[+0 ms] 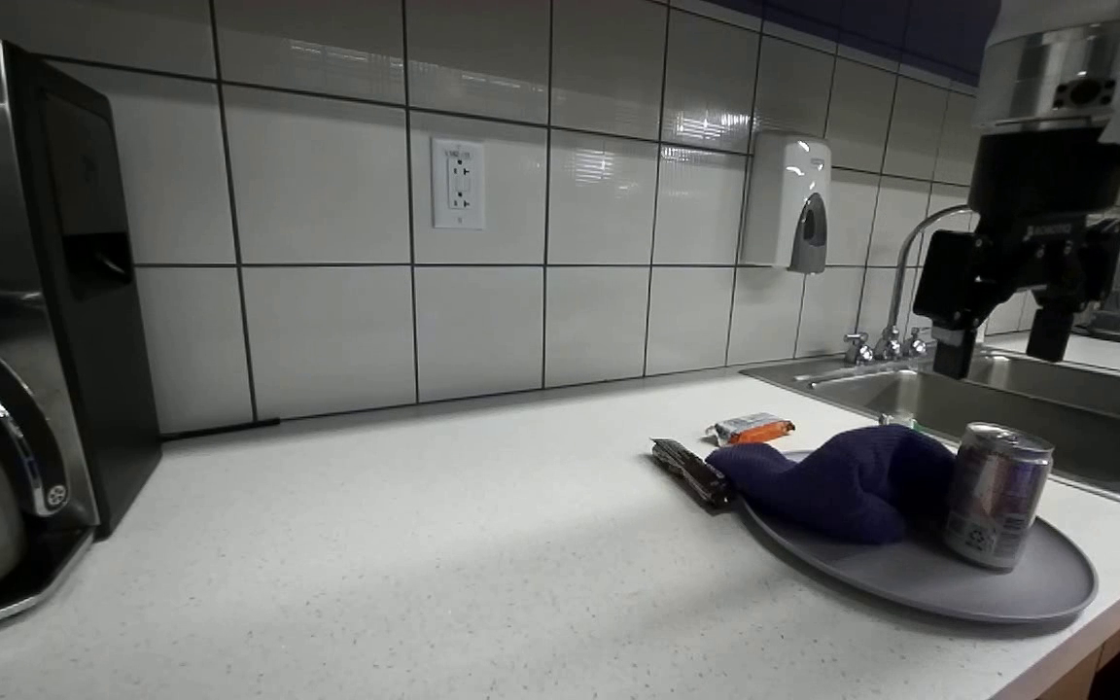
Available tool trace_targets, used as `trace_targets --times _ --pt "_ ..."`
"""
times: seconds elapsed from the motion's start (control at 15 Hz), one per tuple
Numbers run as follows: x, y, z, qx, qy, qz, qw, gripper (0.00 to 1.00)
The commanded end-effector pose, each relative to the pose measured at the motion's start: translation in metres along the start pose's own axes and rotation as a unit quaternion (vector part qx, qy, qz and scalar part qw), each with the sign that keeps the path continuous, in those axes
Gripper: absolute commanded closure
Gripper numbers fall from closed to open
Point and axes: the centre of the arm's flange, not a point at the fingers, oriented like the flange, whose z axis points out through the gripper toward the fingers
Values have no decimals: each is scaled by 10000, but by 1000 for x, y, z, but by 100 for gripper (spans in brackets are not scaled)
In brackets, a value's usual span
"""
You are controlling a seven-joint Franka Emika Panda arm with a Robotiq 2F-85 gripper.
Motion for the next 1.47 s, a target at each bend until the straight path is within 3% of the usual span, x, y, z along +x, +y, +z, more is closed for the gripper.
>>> trace_targets --times 0.0,0.53,0.6,1.4 --pt "-13 19 -1 31 125 -96 9999 0" --pt "-8 34 17 -65 69 160 9998 0" --pt "4 25 4 34 23 130 9999 0" --pt "4 26 6 32 -6 140 9999 0"
